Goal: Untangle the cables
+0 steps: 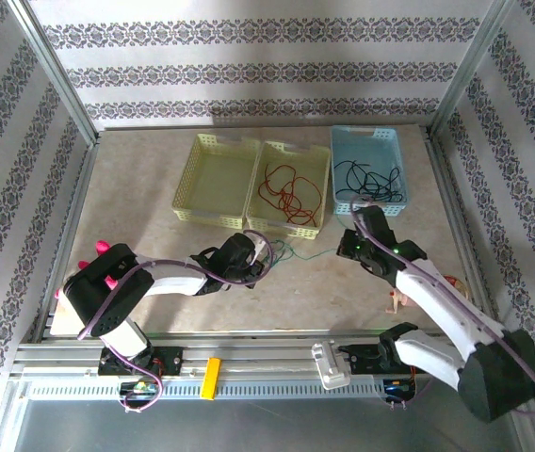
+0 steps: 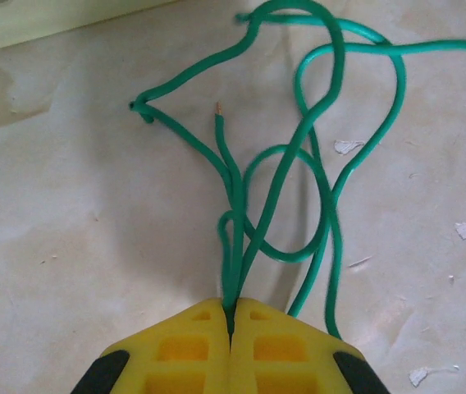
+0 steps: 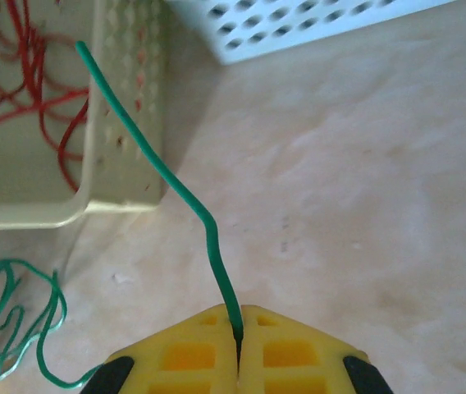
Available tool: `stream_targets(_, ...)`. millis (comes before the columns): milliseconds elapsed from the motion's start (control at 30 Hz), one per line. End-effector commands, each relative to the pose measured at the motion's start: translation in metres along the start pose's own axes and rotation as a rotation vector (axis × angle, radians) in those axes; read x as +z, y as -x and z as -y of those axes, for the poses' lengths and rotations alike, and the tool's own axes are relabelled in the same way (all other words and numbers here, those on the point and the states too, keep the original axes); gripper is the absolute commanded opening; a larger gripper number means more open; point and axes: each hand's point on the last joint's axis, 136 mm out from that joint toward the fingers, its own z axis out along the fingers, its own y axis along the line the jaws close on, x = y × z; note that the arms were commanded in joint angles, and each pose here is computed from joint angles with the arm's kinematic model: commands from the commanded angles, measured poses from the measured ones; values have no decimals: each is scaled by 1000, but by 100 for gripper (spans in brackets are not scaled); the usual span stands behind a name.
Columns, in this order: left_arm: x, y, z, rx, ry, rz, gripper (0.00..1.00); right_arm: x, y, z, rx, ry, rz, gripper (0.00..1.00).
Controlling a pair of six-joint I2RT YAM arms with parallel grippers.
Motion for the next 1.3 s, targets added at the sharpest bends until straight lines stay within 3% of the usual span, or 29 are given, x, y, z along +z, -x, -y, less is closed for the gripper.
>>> stream_targets(0, 2, -29, -16, -20, 59, -86, 2, -11, 4, 42, 145, -134, 60, 0)
stream_targets(400, 1, -32, -13, -7, 36, -77, 0, -81, 50, 100, 230, -378, 341, 1)
stream_targets(667, 2, -35, -10, 4, 11, -76, 0, -119, 78, 122, 267, -461, 466, 1)
stream_targets(1133, 5, -40, -6, 15, -18, -98, 0, -170, 113, 144, 297, -542, 593, 1)
stream_targets(1267, 7, -41, -2, 12, -36, -104, 0, -163, 117, 134, 279, -474, 561, 1)
